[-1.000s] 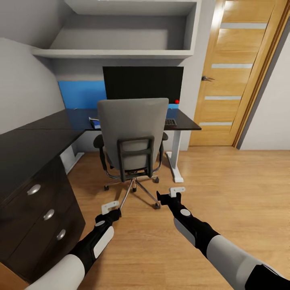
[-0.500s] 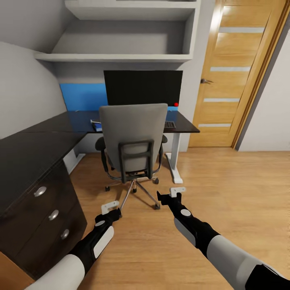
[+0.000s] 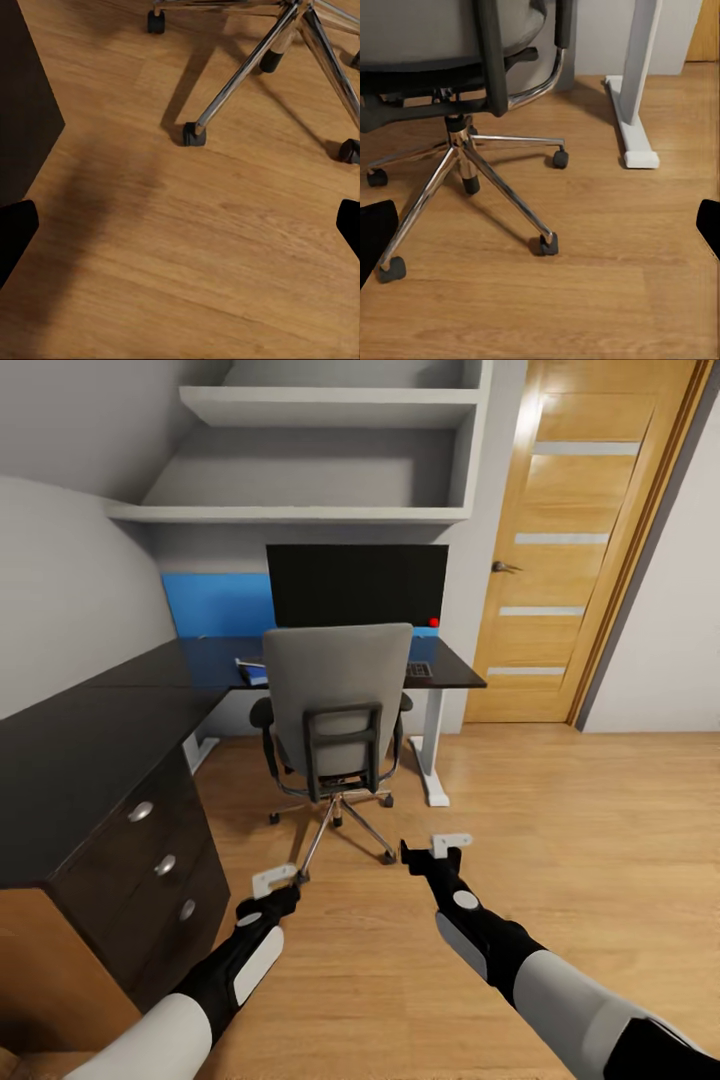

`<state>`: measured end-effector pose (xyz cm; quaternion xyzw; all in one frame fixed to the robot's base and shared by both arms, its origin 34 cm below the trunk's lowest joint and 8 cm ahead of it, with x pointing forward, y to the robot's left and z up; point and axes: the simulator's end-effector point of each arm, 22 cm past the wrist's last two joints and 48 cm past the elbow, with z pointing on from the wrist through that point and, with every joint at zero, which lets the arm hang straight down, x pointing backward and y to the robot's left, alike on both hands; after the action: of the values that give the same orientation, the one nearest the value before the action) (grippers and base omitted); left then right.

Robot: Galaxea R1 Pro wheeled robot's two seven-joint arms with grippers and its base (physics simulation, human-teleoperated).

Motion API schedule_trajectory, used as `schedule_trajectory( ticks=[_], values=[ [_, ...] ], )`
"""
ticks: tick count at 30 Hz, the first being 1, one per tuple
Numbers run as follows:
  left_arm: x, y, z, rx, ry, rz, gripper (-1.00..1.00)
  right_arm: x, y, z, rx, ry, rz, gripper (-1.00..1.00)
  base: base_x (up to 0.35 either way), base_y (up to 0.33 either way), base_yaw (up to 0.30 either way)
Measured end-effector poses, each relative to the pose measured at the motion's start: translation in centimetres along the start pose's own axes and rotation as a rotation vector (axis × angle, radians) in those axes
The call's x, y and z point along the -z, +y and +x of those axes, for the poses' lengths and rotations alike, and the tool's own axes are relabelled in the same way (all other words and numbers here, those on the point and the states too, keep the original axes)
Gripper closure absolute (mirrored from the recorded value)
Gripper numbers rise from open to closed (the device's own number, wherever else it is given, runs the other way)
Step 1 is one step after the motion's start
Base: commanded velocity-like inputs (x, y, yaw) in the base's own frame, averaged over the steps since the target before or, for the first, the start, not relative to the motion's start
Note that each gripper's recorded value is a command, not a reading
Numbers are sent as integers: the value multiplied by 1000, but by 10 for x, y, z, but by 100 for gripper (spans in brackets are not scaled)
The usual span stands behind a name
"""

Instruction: In the bedroom, organize the workspace by keeping the computer under the desk, ensuring the monitor is on the desk, placing the keyboard on the desk next to the monitor, placing the mouse on the desk next to the keyboard, moving the folder from the swivel chair onto the desk next to the mouse, stacking the notebook on top of the folder with the pen on top of the notebook, and positioning the swivel chair next to the desk.

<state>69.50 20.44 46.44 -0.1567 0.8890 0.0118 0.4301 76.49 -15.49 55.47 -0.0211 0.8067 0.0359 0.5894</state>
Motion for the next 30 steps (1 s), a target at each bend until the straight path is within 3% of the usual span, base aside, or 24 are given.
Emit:
schedule_trajectory(
  ticks=[8, 12, 16, 21, 26, 27, 30],
  values=[
    [6, 6, 2, -14, 34, -20, -100, 17, -12, 6, -26, -36, 43, -100, -39, 2, 0],
    [6, 33, 34, -44, 110, -79, -100, 32, -18, 24, -36, -20, 69, -100, -6, 0, 0],
    [11, 63, 60, -69, 148, -146, -100, 46, -19, 32, -56, -35, 79, -100, -2, 0, 0],
    [24, 89, 84, -73, 128, -214, -100, 69, -19, 50, -77, -39, 89, -100, 0, 0, 0],
    [37, 94, 87, -63, 86, -237, -100, 92, -21, 72, -85, -9, 101, -100, 0, 0, 0],
    [47, 100, 105, -61, 94, -249, -100, 114, -31, 99, -85, 11, 125, -100, 0, 0, 0],
    [56, 103, 114, -70, 109, -253, -100, 129, -41, 110, -74, 19, 144, -100, 0, 0, 0]
  ],
)
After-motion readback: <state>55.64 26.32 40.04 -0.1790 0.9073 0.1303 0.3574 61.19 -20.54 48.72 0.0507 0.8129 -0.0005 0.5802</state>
